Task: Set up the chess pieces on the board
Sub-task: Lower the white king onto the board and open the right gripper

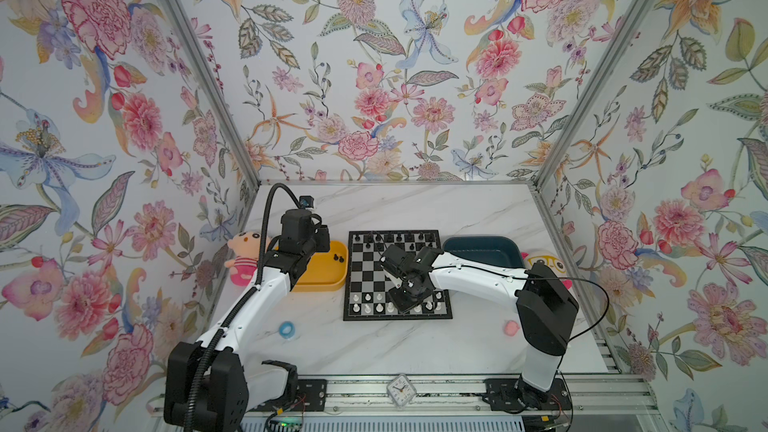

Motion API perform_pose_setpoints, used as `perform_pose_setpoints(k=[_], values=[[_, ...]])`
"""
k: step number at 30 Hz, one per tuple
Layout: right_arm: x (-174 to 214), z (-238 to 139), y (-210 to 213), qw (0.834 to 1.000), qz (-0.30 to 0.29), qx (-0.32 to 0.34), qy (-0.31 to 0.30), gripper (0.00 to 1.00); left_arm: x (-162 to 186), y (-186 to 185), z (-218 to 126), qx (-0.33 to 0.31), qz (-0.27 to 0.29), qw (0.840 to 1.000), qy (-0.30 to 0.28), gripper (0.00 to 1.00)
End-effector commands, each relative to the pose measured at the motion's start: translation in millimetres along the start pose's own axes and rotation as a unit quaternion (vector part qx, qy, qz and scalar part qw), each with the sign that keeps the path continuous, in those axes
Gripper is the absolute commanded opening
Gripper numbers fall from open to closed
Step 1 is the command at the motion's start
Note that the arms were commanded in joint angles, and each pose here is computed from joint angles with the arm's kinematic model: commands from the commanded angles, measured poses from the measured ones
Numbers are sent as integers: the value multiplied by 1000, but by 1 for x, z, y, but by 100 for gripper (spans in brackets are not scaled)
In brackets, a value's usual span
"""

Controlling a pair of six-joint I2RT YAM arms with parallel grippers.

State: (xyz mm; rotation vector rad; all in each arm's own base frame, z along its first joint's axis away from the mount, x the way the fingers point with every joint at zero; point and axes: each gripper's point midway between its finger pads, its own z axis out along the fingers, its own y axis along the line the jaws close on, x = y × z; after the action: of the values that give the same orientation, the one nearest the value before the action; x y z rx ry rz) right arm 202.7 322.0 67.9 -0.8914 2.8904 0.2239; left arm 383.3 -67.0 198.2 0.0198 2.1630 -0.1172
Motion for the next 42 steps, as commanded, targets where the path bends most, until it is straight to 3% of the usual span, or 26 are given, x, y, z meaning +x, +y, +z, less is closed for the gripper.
perform_pose_setpoints(k=[1, 16, 28, 42], values=[[7, 10, -1, 1000, 6, 7, 13, 5, -2, 5, -5, -5, -1, 1000, -10, 45], [4, -2, 0, 1000, 8, 12, -8, 26, -2, 5, -7, -4, -1, 1000, -13, 45], [-14, -41, 3, 998, 12, -3, -66, 29, -2, 5, -6, -7, 2, 1000, -10, 46], [-37, -113, -79, 981, 84, 26, -173, 31, 6, 2, 6, -4, 25, 999, 46, 45]])
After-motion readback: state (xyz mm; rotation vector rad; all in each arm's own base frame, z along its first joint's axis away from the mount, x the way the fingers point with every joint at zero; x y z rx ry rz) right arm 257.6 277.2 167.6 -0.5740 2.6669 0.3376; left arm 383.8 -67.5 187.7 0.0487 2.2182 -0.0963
